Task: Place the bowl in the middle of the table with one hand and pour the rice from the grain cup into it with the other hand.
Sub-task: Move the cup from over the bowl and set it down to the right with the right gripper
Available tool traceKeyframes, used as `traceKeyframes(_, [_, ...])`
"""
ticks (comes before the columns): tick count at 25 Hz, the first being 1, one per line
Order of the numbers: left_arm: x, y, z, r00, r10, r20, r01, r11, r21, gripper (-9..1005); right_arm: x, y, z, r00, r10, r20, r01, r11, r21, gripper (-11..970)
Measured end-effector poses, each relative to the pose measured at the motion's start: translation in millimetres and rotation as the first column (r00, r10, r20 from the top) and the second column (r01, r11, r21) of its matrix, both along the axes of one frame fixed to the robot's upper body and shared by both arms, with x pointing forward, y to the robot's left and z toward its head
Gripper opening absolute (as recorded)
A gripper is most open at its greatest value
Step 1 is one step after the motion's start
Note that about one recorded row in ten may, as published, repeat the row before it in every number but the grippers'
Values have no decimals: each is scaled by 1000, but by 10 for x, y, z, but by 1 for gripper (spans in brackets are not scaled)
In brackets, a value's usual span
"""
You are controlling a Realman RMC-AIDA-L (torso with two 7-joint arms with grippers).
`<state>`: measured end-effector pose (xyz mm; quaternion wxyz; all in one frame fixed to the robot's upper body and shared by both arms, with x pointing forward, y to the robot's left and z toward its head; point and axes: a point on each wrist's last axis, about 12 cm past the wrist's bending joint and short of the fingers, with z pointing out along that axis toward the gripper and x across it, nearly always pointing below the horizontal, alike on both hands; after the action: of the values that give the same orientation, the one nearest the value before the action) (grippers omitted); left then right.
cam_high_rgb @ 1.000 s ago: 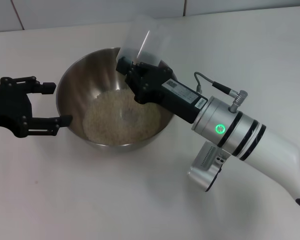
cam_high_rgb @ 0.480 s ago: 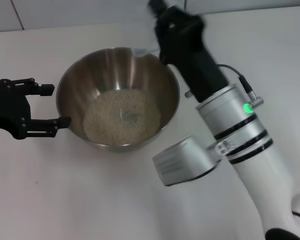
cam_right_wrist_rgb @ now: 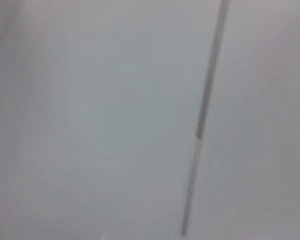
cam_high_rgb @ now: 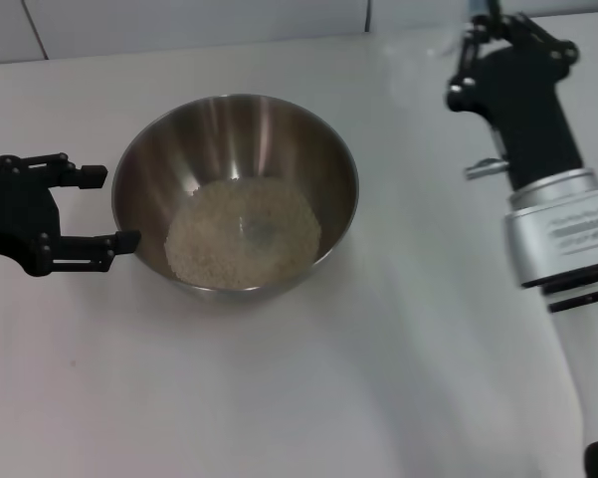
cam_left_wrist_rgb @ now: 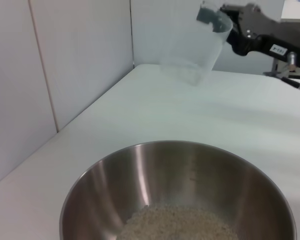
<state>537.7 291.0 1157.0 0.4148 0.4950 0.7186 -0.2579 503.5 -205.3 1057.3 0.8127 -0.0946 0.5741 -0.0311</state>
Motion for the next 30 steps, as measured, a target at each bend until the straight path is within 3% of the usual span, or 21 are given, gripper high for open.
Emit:
traceKeyframes(3, [-10,11,-6,1000,4,-1,-4,1000,-2,832,22,-137,-90,999,4,-50,-1,999,54,32])
traceKeyframes(7, [-28,34,-31,1000,5,5,-5,1000,0,832,171,-355,-302,976,37,-214,-23,997,70,33])
traceKeyframes(12, [-35,41,-65,1000,7,-4,-7,1000,-5,832,292,-346,-437,934,59,-352,-52,998,28,34])
traceKeyframes(24, [-23,28,-96,1000,11,-11,-11,1000,-6,832,421,-234,-536,873,100,-477,-131,991,-31,36])
traceKeyframes(30, [-24,27,-100,1000,11,-13,-11,1000,-7,832,429,-219,-548,865,103,-491,-136,990,-31,38])
